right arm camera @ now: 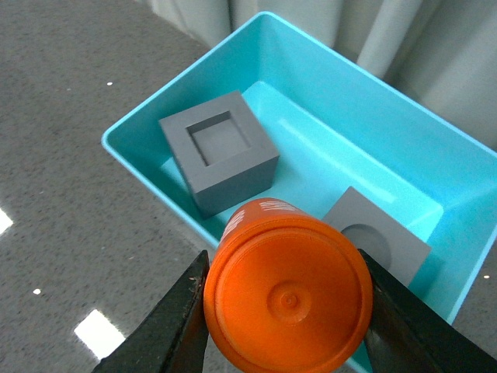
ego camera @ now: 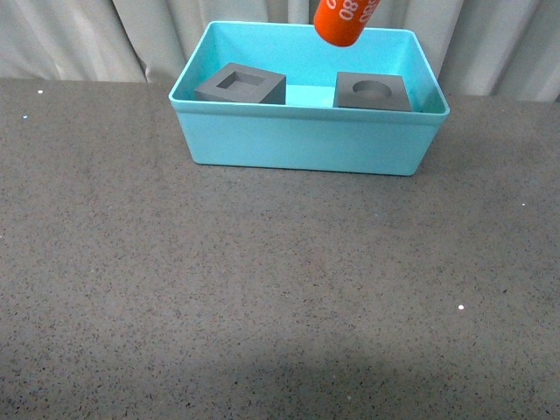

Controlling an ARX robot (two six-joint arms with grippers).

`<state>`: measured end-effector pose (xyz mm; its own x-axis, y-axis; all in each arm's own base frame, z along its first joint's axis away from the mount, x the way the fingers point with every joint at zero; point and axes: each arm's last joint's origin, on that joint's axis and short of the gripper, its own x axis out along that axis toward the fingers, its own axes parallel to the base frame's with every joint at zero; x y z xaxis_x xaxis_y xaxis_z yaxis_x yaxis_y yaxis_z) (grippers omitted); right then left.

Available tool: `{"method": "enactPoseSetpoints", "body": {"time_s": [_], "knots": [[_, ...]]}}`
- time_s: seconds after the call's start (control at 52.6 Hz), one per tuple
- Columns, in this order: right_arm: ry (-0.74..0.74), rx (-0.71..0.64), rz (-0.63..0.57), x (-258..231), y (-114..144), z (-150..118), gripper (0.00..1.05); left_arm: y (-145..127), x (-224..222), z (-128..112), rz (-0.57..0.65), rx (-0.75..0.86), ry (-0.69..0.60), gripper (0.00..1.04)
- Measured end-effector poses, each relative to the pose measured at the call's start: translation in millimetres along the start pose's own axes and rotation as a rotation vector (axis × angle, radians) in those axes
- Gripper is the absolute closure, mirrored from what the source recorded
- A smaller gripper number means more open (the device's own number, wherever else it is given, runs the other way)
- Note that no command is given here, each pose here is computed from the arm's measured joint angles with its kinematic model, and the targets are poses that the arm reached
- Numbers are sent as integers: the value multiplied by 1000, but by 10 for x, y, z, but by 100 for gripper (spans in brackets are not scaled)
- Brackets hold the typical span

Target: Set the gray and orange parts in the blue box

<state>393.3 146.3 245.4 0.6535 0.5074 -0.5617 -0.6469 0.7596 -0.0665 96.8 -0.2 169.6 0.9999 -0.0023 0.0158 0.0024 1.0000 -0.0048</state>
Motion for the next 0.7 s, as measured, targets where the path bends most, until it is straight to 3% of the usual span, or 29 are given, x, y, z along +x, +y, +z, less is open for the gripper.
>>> {"method": "enactPoseSetpoints", "body": {"time_s": [0.342,0.703], "knots": [[184,36,15,1041,-127,-144,60,0,0,0,0,0,0,7],[293,40,8,1362,-207,-244,60,0,0,0,0,0,0,7]]}}
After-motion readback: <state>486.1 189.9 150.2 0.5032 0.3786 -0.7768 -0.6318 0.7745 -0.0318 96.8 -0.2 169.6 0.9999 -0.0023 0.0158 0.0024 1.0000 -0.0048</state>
